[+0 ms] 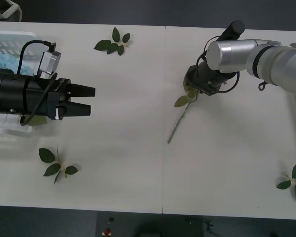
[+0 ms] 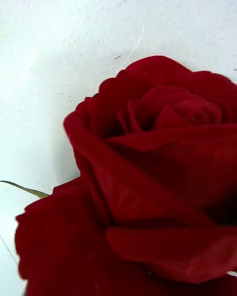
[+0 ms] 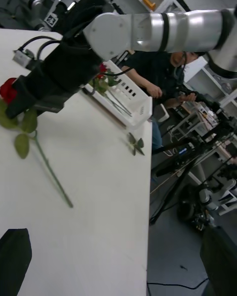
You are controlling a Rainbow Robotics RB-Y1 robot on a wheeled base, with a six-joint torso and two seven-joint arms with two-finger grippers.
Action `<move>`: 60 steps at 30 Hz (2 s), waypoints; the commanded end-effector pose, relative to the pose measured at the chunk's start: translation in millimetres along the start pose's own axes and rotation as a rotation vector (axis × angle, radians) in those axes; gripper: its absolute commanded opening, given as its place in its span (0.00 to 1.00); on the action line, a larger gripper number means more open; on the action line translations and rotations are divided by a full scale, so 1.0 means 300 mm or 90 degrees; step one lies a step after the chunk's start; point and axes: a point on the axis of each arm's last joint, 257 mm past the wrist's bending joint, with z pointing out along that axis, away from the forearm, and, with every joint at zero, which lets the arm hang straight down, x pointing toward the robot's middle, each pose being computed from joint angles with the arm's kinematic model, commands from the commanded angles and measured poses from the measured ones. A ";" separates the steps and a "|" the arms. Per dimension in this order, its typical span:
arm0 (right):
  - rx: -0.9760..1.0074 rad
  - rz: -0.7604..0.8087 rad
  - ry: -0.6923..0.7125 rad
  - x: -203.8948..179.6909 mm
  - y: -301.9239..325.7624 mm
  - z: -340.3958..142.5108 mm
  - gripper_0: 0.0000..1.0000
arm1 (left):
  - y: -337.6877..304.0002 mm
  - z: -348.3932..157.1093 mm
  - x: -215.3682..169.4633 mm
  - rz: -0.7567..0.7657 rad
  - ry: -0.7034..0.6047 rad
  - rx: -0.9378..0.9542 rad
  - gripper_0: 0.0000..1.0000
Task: Put the red flowers into the right box and the blue flowers into the left box
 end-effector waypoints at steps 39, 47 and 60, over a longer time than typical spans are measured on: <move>0.150 -0.450 0.027 -0.520 -0.955 -0.867 0.00 | -0.132 -0.078 -0.165 0.091 -0.025 -0.199 1.00; 0.269 -0.380 -0.015 -0.547 -1.377 -1.011 0.00 | -0.138 -0.079 -0.149 0.096 -0.012 -0.193 1.00; 0.265 -0.342 -0.057 -0.569 -1.421 -0.991 1.00 | -0.142 -0.078 -0.133 0.109 0.005 -0.190 1.00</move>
